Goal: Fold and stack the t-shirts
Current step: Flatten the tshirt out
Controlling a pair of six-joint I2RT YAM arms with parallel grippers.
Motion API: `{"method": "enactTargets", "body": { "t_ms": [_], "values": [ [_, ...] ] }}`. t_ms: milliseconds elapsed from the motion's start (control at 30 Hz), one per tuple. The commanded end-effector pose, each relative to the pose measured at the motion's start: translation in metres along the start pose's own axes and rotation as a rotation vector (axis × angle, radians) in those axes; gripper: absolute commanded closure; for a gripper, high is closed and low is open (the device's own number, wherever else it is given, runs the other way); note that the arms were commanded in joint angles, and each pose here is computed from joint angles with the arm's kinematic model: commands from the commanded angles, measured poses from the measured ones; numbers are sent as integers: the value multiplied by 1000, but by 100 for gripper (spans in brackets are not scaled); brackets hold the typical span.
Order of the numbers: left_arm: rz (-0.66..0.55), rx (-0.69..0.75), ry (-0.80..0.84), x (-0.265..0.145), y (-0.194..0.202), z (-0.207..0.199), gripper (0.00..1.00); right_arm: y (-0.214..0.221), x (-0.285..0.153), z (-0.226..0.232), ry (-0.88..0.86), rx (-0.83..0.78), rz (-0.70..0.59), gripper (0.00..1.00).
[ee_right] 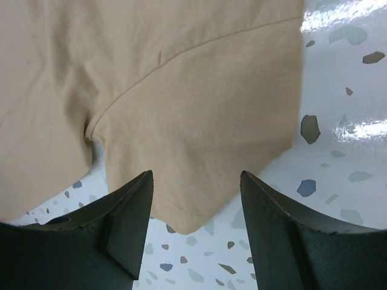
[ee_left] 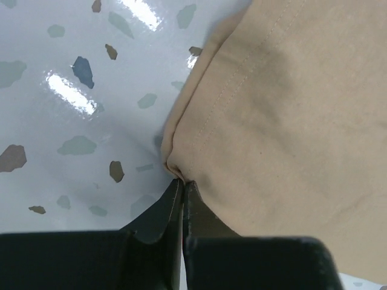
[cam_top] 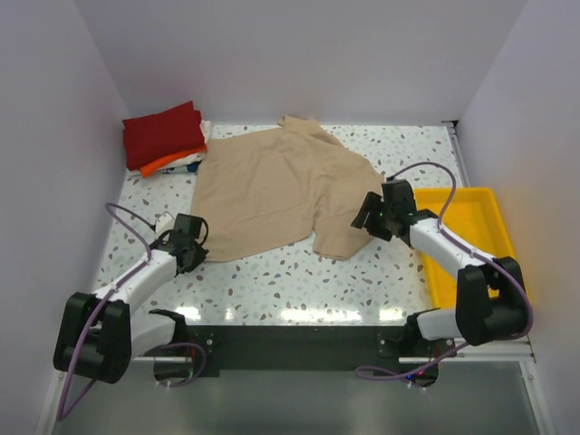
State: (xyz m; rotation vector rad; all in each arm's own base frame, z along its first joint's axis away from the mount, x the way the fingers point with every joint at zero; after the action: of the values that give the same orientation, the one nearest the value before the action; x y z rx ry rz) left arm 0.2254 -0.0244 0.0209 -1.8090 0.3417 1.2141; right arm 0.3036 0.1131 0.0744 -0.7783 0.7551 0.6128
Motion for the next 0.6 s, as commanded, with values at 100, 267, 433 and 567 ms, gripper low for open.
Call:
{"method": "enactTargets", "body": {
  "t_ms": [100,267,433,567],
  "values": [
    [-43,49,48,-12,-25,-17,100,-29,1,-6,67,8,-77,37],
    [-152,37,84,-41,-70,-27,100,-41,5,-31,125,66,-88,37],
    [-250,19,123,-67,-108,-34,100,-36,16,-37,135,93,-56,39],
    [-286,33,126,-76,-124,-34,100,-19,23,-41,111,134,-29,43]
  ]
}}
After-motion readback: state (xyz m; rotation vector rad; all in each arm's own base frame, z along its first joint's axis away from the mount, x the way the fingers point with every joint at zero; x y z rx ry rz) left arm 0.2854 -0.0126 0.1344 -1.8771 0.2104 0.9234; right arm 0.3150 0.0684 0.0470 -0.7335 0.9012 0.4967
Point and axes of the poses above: each gripper's point midway between its finger pads, its own x axis out along the fingers, its own z axis along the line the jaws close on, y = z × x, the point moved 1 cm from there along -x, back along the fingers, and after that the axes turned 10 degrees about x, right-handed, at the moved point
